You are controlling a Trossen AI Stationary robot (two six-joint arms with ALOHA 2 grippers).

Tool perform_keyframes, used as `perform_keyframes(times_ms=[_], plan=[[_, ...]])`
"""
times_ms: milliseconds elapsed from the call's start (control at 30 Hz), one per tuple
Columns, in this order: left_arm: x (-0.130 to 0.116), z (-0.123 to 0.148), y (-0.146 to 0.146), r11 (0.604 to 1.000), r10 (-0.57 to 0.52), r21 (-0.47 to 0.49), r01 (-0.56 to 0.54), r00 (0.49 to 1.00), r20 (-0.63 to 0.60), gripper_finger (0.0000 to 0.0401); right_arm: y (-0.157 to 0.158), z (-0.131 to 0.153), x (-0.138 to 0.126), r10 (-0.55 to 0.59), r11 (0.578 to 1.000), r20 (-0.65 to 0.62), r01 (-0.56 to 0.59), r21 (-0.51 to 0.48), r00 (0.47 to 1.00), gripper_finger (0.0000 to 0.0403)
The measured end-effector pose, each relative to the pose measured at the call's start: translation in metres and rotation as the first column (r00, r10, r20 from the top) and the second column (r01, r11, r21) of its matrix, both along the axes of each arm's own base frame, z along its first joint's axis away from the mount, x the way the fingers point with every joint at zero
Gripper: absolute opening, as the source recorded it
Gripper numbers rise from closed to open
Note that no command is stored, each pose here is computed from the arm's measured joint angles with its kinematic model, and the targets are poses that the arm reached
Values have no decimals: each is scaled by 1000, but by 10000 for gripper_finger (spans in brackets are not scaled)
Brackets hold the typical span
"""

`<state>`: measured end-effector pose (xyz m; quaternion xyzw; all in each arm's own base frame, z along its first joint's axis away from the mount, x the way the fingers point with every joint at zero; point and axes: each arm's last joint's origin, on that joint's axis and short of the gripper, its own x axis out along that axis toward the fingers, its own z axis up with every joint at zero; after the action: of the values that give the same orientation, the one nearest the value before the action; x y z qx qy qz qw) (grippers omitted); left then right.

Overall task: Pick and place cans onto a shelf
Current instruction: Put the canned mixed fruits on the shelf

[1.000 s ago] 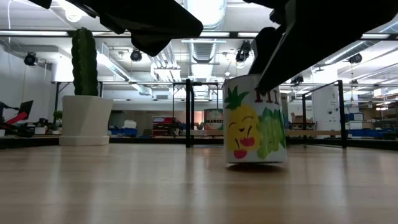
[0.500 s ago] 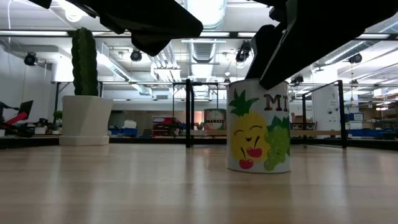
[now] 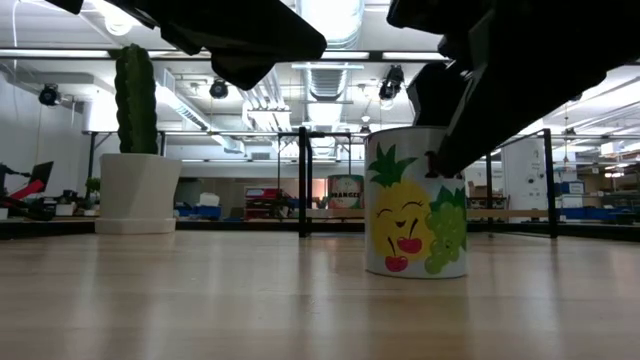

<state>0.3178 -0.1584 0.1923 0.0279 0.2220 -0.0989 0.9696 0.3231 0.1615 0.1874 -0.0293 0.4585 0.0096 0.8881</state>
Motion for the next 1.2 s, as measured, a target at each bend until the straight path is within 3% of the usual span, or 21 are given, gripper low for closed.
perform_keyframes(times_ms=[367, 567, 833, 1033, 1200], plan=[[0, 1, 0, 1000, 0, -3, 0, 1000, 6, 0, -1, 4, 0, 13, 1000, 11, -13, 0, 1000, 282], [0, 1, 0, 1000, 0, -4, 0, 1000, 7, 0, -13, 33, -17, -5, 1000, -1, 5, -15, 1000, 278], [1, 1, 0, 1000, 0, -6, 0, 1000, 12, 0, -65, 80, -66, -235, 968, -21, 232, -92, 972, 288], [1, 1, 0, 1000, 0, -7, 0, 1000, 14, 0, -104, 93, -112, -379, 925, 39, 379, -8, 925, 284], [1, 1, 0, 1000, 0, -7, 0, 1000, 14, 0, -132, 85, -151, -536, 844, 75, 533, 52, 841, 286]])
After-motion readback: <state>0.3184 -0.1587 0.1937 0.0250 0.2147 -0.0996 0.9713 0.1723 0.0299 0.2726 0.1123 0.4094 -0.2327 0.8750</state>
